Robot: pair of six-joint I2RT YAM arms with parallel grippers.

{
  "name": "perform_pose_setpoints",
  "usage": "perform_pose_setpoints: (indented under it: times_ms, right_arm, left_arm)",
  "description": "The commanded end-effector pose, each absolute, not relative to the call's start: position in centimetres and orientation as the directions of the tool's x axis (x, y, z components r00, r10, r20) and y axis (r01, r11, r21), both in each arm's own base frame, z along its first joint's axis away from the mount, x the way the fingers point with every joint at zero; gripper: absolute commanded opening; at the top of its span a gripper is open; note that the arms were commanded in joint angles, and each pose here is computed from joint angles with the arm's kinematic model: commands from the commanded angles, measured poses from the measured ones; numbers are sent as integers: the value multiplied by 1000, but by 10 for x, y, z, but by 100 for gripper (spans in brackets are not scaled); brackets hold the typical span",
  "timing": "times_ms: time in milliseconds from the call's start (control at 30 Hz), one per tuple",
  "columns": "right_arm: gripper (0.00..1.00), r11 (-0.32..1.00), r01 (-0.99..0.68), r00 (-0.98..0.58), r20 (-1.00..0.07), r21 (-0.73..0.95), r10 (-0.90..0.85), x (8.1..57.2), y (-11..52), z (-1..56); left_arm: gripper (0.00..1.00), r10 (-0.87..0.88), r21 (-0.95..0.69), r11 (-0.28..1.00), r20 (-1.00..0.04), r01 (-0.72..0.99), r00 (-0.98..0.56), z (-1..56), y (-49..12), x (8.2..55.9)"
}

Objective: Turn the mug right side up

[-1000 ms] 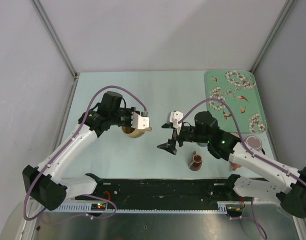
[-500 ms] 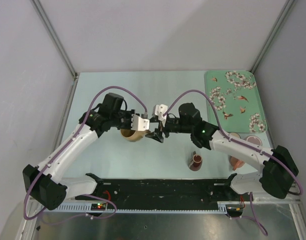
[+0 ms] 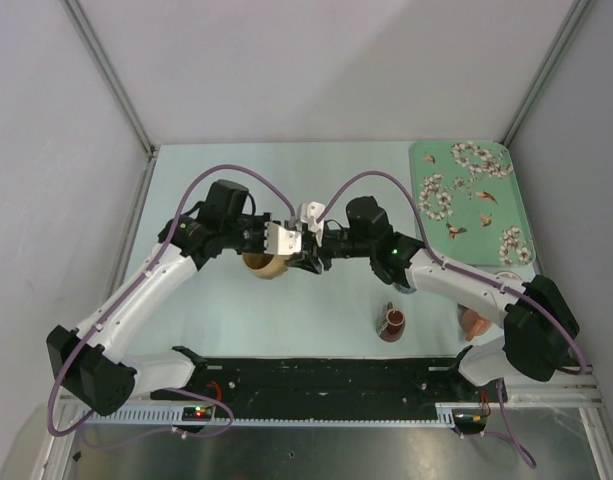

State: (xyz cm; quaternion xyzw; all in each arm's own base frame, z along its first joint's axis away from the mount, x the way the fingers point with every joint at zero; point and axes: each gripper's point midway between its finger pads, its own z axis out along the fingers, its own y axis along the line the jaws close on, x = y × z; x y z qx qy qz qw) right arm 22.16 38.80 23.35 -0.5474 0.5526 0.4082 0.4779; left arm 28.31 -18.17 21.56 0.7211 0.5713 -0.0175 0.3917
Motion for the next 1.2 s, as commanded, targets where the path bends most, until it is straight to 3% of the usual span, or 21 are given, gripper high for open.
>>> perform_pose_setpoints:
  times_ms: [0,67,167,233,333,400,667,867,1000,1167]
  right_arm:
    - [33,95,-993,55,-980,-74,-194,232,397,251]
    - [9,125,-989,47,-976,-75,-215,238,397,250]
    - [1,190,-981,8,-976,-50,-216,249,393,253]
    - [0,254,-967,-33,-974,-26,-224,261,384,252]
    - [0,346,-938,-94,-969,9,-229,280,366,249]
    - [0,411,-911,-123,-967,22,-222,295,352,248]
    - [0,638,-764,-222,-968,97,-118,355,283,245]
    - [0,836,-499,-213,-968,227,136,447,177,261]
    - [0,887,-347,-173,-950,305,259,501,110,255]
    - [0,930,-246,-114,-961,272,251,552,56,242]
  left_arm:
    - [0,755,625,-1,-511,781,410,257,-198,294]
    - [0,755,624,-1,-513,782,410,257,-198,294]
    - [0,761,619,8,-514,786,397,255,-197,294]
    - [19,774,615,32,-515,788,370,255,-194,297]
    - [80,804,607,95,-515,789,299,256,-185,306]
    - [95,816,601,132,-517,788,257,256,-179,312]
    - [100,828,607,232,-534,760,174,270,-164,325]
    - [100,810,559,364,-585,745,43,270,-147,332]
    - [100,764,495,457,-644,739,-41,270,-140,334]
    - [100,739,450,515,-665,730,-111,263,-130,343]
